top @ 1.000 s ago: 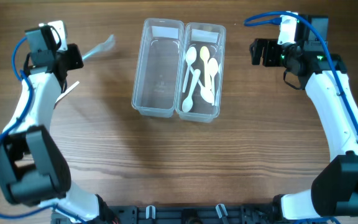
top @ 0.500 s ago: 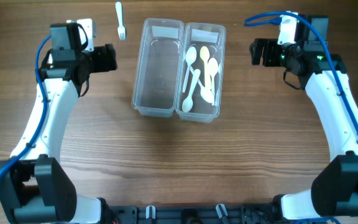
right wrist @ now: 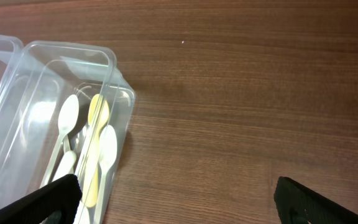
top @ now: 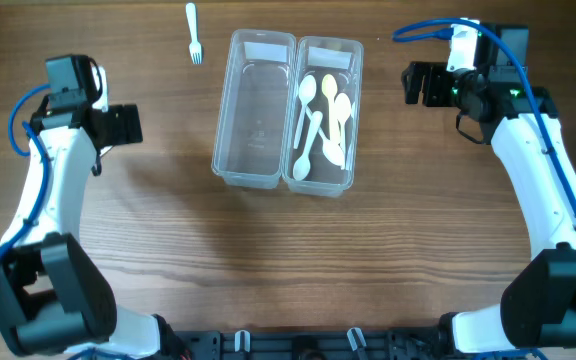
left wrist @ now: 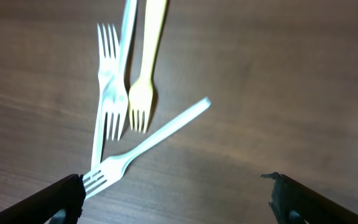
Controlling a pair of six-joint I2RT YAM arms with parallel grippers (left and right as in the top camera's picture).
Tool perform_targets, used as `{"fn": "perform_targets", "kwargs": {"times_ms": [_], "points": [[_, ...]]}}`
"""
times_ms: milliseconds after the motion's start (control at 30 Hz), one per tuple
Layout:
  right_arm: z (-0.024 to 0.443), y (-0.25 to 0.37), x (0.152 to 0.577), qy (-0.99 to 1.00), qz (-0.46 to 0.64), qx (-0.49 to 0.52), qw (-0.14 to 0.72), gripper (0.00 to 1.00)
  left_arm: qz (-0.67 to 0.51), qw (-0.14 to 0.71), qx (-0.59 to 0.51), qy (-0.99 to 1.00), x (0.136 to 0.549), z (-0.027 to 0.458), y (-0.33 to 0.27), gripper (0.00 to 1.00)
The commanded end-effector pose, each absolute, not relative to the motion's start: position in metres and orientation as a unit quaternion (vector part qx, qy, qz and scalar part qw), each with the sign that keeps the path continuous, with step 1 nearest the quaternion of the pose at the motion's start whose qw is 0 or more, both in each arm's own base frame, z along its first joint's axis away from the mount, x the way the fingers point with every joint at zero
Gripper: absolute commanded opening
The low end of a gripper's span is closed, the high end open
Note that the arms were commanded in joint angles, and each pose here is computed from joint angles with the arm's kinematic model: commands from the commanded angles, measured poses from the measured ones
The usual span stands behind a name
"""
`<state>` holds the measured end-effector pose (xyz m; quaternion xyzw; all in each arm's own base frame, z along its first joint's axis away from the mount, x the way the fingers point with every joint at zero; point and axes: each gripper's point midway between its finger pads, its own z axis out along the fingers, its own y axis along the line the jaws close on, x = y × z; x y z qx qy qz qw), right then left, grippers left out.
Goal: Pack container
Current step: 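Return the left gripper to the fork pile and grasp a white fork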
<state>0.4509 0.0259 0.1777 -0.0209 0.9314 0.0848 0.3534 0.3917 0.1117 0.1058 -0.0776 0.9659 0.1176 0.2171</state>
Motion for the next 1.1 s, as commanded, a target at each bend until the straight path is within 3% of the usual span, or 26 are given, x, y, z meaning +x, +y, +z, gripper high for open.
{"fn": "perform_targets", "kwargs": {"times_ms": [0,200,333,567,1067], "points": [[0.184,0.024,0.451,0.929,0.078,-0.025,0.362,1.0,0.105,0.161,-0.043,0.98,0.377,0.066,0.115,1.0],[0.184,0.024,0.451,0.929,0.078,-0.025,0.362,1.0,0.098,0.107,-0.054,0.988,0.363,0.031,0.127,0.93],[0.184,0.024,0.451,0.929,0.078,-0.025,0.362,1.0,0.096,0.097,-0.071,0.988,0.359,0.019,0.141,0.98],[0.184,0.024,0.451,0.929,0.078,-0.025,0.362,1.0,0.095,0.123,-0.088,0.984,0.369,0.017,0.156,0.96],[0.184,0.024,0.451,0.929,0.078,-0.025,0.362,1.0,0.078,0.16,-0.014,0.984,0.391,0.012,0.151,0.95]]}}
